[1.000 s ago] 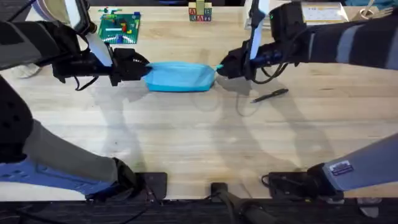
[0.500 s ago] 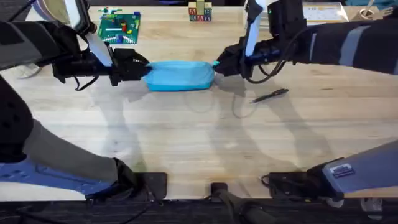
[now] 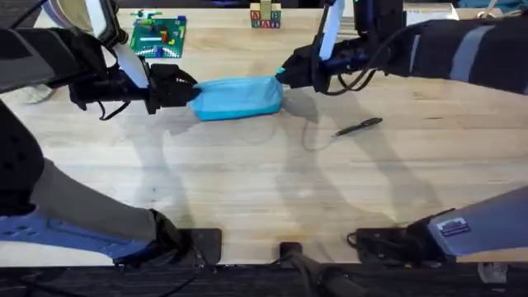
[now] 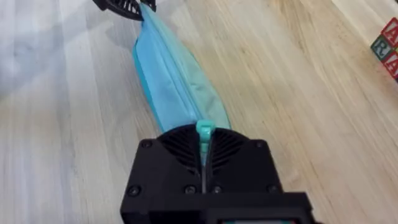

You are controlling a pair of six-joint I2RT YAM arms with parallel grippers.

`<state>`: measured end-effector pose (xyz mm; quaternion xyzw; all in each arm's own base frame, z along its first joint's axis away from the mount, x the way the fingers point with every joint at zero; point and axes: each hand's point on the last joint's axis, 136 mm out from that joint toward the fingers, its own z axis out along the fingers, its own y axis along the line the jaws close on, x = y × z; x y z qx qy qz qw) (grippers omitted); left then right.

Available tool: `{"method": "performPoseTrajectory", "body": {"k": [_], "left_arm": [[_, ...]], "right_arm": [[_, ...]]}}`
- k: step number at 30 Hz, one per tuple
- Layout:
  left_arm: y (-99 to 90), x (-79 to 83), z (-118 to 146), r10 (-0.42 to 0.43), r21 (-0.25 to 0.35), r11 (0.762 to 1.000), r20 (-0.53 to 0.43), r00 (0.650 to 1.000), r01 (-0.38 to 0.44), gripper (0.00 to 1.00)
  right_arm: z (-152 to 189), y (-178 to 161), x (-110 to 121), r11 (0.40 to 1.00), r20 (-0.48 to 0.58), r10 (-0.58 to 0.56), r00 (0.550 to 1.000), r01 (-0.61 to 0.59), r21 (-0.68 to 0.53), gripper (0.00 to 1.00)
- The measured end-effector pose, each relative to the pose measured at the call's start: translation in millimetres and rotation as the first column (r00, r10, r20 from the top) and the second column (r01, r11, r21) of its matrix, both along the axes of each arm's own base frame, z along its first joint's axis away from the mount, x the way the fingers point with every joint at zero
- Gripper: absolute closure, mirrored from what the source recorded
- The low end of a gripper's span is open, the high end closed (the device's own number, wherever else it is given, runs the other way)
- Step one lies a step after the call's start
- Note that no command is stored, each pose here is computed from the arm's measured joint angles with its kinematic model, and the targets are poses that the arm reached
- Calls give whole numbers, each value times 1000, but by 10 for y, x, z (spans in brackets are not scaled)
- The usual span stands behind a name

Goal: Unzip the bag, pick up the pens from the table one at a time and place them inside, then zip the bag closed.

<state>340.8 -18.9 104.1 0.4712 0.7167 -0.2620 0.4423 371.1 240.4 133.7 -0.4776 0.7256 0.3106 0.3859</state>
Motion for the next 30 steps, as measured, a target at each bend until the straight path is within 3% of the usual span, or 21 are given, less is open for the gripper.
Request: {"method": "performPoseTrajectory", "body": {"k": [8, 17, 30], "left_arm": [[2, 0, 0, 1, 0, 1000, -1, 1000, -1, 959], [3, 0, -1, 1, 0, 1000, 0, 1000, -1, 959], [18, 2, -2, 5, 2, 1000, 0, 1000, -5, 959]], "right_arm": [[28, 51, -12, 1000, -39, -16, 999, 16, 12, 970], [71, 375, -205, 998, -30, 63, 998, -63, 21, 970], [150, 668, -301, 993, 42, 113, 993, -114, 25, 970]]}}
